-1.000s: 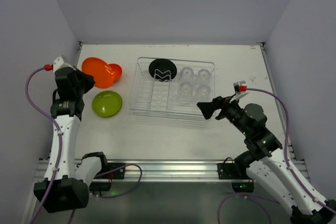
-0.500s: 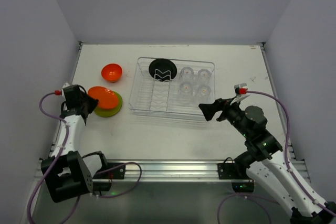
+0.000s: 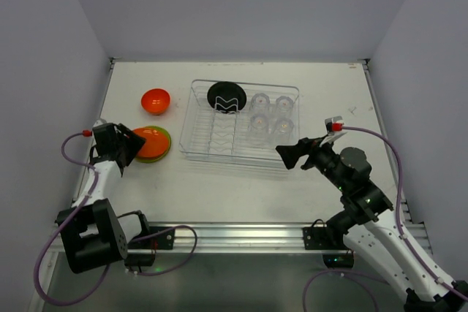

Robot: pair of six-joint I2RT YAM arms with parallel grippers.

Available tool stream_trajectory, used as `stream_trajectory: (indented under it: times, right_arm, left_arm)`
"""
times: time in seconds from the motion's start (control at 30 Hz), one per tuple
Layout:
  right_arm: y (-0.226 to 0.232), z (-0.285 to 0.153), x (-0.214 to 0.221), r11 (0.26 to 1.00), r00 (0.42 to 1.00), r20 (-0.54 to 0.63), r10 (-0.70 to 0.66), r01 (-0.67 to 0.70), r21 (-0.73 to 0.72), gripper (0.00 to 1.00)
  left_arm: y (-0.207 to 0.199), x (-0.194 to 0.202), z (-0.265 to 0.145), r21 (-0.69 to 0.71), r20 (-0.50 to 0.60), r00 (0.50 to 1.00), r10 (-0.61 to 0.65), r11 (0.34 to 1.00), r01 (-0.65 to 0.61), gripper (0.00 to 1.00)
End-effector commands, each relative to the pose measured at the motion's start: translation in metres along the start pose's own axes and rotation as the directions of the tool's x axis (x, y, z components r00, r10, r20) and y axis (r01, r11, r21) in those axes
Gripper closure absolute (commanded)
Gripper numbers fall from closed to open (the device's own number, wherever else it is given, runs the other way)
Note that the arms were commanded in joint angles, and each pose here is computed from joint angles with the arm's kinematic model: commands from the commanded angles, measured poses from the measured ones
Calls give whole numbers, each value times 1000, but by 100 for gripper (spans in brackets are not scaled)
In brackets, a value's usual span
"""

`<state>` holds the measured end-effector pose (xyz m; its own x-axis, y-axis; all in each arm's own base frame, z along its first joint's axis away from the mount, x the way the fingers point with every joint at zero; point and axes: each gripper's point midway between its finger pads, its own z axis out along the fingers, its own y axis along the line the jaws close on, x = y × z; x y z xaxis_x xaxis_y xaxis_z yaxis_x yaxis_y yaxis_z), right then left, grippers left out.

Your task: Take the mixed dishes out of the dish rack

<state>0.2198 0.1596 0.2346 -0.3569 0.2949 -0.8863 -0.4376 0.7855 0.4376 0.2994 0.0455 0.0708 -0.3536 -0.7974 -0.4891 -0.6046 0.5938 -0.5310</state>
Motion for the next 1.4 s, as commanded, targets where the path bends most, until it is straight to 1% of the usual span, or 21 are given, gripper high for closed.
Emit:
stream_trajectory:
  times: [0.0,0.1,0.17,0.2,0.3,0.4,0.43,0.5,0.63,0.73,0.87,0.93,1.0,1.2,1.27,1.3,1.37]
  right_arm:
    - [4,4,-1,999,1000,-5,-20,20,-29,1]
    - [6,7,3,999,999,-26,-24,23,-40,1]
    - [6,8,2,999,999,-27,-26,25,-39,1]
    - [6,8,3,999,999,-31,-27,26,-37,1]
    - [5,9,3,999,999,-34,-30,28,-36,1]
    - [4,11,6,999,998,-46,-33,32,-34,1]
    - [4,11,6,999,998,-48,-33,32,-33,1]
    - [3,11,7,999,998,-50,-33,32,-26,1]
    - [0,10,5,999,999,-42,-34,34,-8,1]
    - [-1,10,5,999,998,-42,-36,36,-4,1]
    - [-3,12,9,999,997,-63,-40,40,3,1]
    - [-3,13,10,999,996,-72,-42,43,5,1]
    - [-4,13,11,999,996,-76,-43,44,5,1]
    - [-6,17,14,998,994,-94,-57,58,13,1]
    - [-6,20,19,998,991,-120,-60,62,8,1]
    - [-5,21,18,998,990,-126,-63,64,4,1]
    - [-5,24,21,998,987,-148,-67,67,-2,1]
  left_arm:
    - [-9,-10,-2,49,51,999,15,999,-17,26]
    - [-8,-9,-2,47,48,998,32,998,-35,11]
    - [-6,-6,-1,37,28,998,48,998,-49,7]
    - [-10,-9,-2,41,34,997,73,996,-75,4]
    - [-15,-6,-2,27,21,992,127,992,-127,0]
    - [-22,-2,-1,8,-15,984,177,984,-177,0]
    - [-24,-6,0,-17,-6,983,186,982,-186,0]
    - [-23,-3,-1,-31,-11,981,196,980,-196,0]
    - [-14,-11,-4,-98,26,980,199,976,-195,0]
    - [-5,-11,-5,-142,19,979,201,970,-197,0]
    - [-2,-6,-2,-157,-29,975,221,962,-223,0]
    - [-6,-4,-1,-140,-45,973,226,963,-230,0]
    - [-11,-6,-3,-125,-38,969,244,961,-247,0]
    - [-35,-17,-25,-79,8,949,316,946,-314,0]
    - [-45,-22,-41,-75,18,933,360,931,-358,0]
    - [-52,-29,-53,-67,52,924,379,924,-375,0]
    - [-64,-34,-76,-40,79,898,432,902,-430,0]
